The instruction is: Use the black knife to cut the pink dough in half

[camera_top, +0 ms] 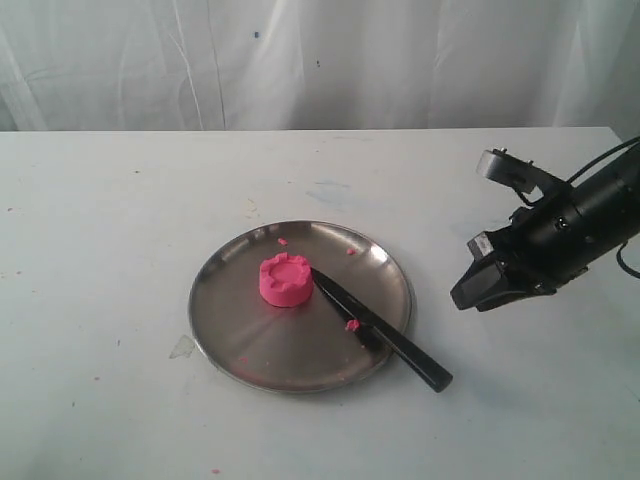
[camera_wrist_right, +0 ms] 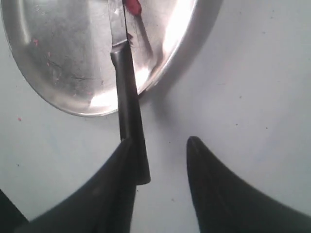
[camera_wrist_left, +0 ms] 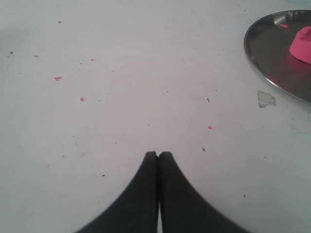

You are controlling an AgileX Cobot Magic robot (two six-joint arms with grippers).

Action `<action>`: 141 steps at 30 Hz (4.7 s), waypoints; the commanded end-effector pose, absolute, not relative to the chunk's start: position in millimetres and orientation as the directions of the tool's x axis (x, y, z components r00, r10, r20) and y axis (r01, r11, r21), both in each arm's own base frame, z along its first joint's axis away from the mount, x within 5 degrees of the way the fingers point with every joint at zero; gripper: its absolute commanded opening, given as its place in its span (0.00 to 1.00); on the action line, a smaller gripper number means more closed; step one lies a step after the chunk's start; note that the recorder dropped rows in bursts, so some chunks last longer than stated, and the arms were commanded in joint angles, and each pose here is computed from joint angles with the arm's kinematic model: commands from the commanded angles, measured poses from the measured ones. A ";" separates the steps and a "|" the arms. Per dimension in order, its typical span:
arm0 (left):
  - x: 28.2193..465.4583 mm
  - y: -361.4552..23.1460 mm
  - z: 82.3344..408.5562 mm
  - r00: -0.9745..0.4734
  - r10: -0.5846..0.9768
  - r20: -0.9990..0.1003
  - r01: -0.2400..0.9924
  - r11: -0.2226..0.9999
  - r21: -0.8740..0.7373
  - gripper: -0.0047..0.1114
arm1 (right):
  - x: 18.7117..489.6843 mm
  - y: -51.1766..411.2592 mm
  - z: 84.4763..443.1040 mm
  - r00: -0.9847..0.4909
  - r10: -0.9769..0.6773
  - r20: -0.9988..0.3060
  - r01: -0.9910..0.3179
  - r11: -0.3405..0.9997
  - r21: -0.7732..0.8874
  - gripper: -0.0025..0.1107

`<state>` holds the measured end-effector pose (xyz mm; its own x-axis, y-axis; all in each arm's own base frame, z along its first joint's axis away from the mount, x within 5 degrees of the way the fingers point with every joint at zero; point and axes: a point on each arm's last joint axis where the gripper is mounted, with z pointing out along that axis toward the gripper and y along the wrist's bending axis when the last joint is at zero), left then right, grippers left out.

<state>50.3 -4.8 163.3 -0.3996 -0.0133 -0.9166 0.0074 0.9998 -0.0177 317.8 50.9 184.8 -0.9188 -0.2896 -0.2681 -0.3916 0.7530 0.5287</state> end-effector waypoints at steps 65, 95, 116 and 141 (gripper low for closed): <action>50.0 -5.4 161.9 -0.403 -0.013 -0.915 0.017 1.000 -0.022 0.04 | 316.9 98.4 146.8 -0.900 -0.416 -0.133 -0.374 0.578 0.725 0.02; 45.6 28.3 231.3 0.494 -0.494 -0.716 -0.070 0.798 -0.599 0.04 | 221.0 98.8 309.2 -0.639 -0.267 -0.722 -0.533 0.830 0.165 0.02; 94.7 12.2 359.0 0.290 0.188 -0.939 -0.176 0.974 0.141 0.04 | 216.8 121.3 308.1 -0.623 -0.272 -0.734 -0.640 0.716 0.278 0.02; 290.2 -70.6 236.1 -0.747 0.496 -0.442 0.212 0.808 0.549 0.04 | 218.5 115.5 293.2 -0.588 -0.400 -0.703 -0.678 0.718 0.159 0.02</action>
